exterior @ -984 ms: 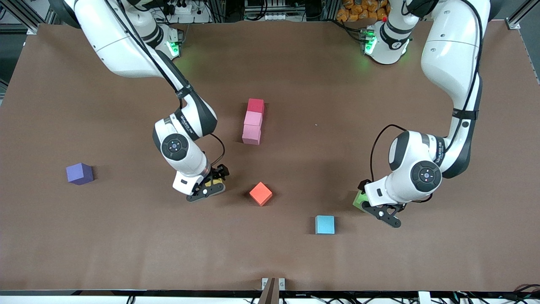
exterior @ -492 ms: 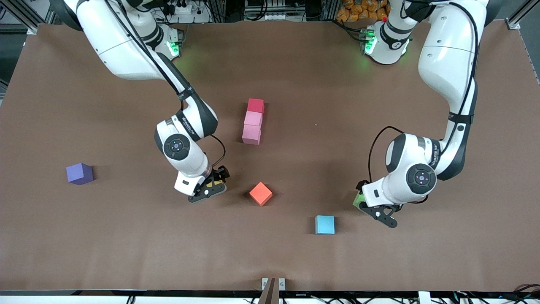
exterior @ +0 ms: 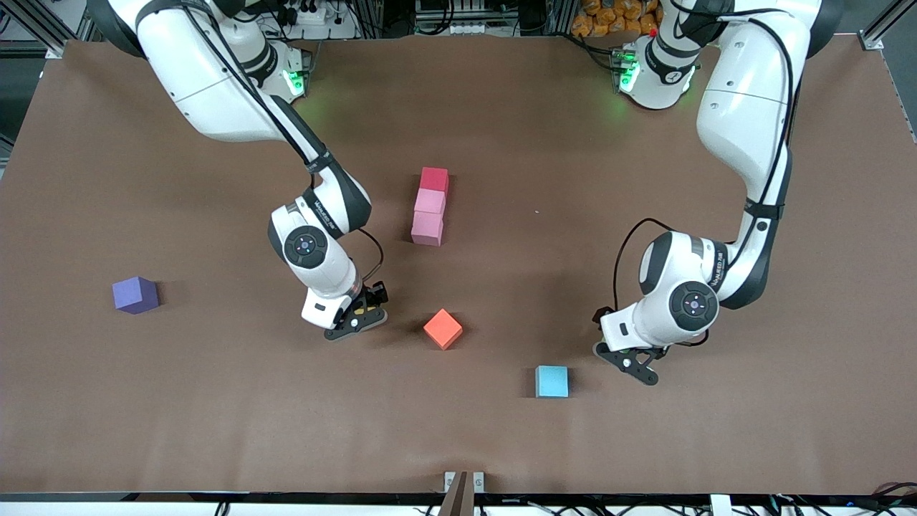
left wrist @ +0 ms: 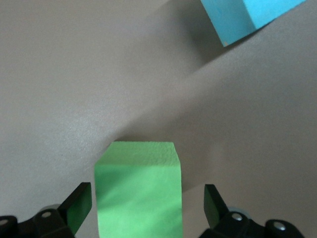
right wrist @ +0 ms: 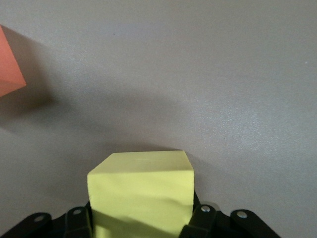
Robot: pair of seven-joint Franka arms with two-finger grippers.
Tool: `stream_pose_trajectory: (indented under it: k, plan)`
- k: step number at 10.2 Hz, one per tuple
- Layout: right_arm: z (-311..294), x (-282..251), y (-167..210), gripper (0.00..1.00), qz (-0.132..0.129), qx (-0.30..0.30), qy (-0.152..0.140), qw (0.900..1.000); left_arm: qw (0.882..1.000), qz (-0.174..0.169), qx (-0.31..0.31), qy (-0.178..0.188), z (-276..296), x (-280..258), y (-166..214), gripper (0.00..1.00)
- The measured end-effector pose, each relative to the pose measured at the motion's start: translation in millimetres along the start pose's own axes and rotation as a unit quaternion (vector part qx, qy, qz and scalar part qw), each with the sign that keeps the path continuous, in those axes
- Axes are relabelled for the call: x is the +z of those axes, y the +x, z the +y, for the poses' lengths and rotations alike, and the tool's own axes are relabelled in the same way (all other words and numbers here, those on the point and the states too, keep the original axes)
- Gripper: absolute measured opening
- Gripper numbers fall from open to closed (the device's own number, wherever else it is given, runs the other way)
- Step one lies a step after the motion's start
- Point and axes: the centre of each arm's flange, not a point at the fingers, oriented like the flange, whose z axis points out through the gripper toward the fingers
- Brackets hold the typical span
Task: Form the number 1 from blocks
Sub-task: 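Lift the yellow and green cubes and carry both toward the red cube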
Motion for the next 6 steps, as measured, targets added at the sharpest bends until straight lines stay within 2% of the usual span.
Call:
stream_pose_trajectory:
  k: [2,3,5,6]
  plan:
    - [4,-5,0,0.63,-0.008,0.004,-0.004,1.000,1.000,0.005,-0.011,0.001,0,6,1,0.99]
    - [12,-18,2,0.63,-0.021,0.010,-0.009,1.000,1.000,0.007,-0.025,0.001,1,7,2,0.89]
    - [32,-71,4,0.63,-0.043,0.032,-0.018,0.998,0.999,0.009,-0.043,0.002,5,5,4,0.59]
    - [37,-105,1,0.63,-0.061,0.047,-0.012,0.997,0.999,0.010,-0.048,0.002,6,4,5,0.59]
